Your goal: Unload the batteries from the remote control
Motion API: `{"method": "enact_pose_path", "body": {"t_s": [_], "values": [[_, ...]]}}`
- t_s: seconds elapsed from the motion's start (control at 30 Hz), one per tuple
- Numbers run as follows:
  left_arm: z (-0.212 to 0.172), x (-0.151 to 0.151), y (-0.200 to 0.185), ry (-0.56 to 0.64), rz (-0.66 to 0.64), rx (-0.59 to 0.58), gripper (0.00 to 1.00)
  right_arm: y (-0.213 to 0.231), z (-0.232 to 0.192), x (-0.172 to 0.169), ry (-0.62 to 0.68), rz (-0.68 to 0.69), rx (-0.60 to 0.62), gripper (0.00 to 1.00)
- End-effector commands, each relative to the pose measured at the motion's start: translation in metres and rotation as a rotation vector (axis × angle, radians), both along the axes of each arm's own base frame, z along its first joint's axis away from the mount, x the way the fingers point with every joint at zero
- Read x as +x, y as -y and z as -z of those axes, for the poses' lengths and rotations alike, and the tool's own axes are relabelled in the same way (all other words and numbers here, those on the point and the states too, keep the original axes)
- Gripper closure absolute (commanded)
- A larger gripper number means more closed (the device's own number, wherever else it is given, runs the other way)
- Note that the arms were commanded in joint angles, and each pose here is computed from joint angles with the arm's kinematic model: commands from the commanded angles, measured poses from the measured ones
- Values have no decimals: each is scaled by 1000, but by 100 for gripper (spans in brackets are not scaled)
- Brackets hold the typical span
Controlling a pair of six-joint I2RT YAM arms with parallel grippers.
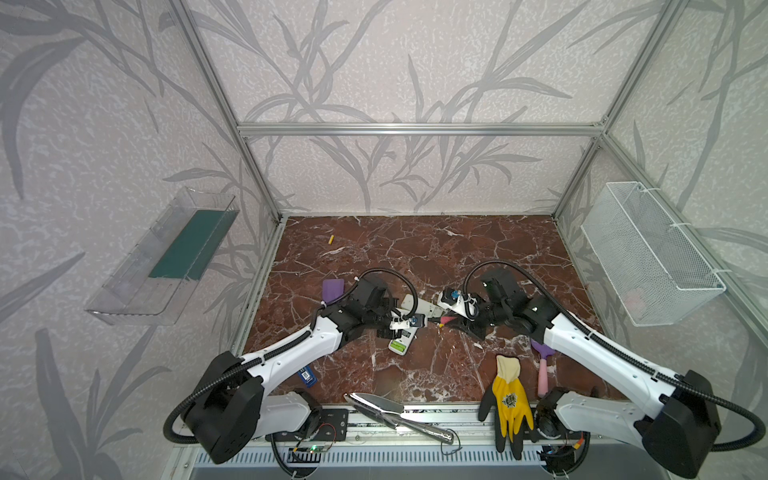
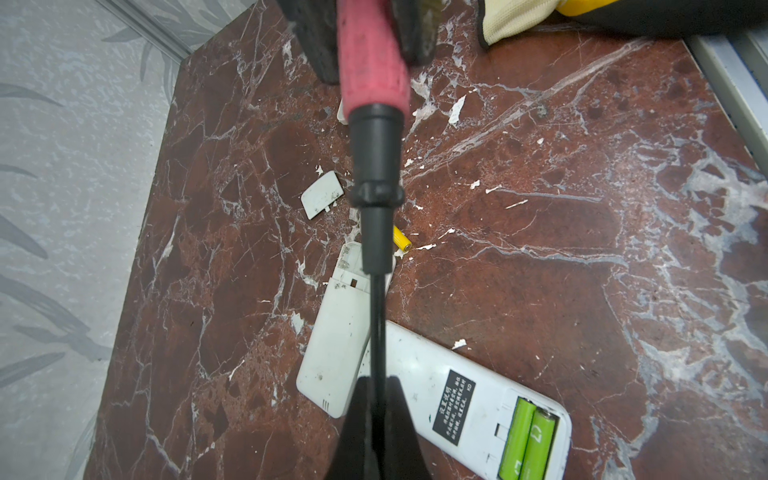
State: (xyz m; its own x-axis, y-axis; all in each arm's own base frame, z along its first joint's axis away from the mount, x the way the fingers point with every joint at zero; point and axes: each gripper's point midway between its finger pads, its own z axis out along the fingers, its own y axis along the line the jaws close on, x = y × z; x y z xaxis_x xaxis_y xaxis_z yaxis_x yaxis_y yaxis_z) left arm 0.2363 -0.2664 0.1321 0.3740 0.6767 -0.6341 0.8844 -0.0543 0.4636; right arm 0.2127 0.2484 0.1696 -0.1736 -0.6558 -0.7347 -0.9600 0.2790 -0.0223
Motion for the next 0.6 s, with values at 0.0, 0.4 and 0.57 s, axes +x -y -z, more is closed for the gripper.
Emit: {"method": "enact_pose_path", "body": {"t_s": [0.0, 0.4, 0.57], "values": [[-7, -5, 2, 7, 16, -38, 100, -1, 1, 1, -16, 8, 17, 83], [-14, 45, -27, -62, -343, -65, 1, 16, 5, 8, 58, 78, -39, 100], [-34, 89, -61, -171, -655, -167, 1, 21, 0, 8, 119, 89, -42, 100]]}}
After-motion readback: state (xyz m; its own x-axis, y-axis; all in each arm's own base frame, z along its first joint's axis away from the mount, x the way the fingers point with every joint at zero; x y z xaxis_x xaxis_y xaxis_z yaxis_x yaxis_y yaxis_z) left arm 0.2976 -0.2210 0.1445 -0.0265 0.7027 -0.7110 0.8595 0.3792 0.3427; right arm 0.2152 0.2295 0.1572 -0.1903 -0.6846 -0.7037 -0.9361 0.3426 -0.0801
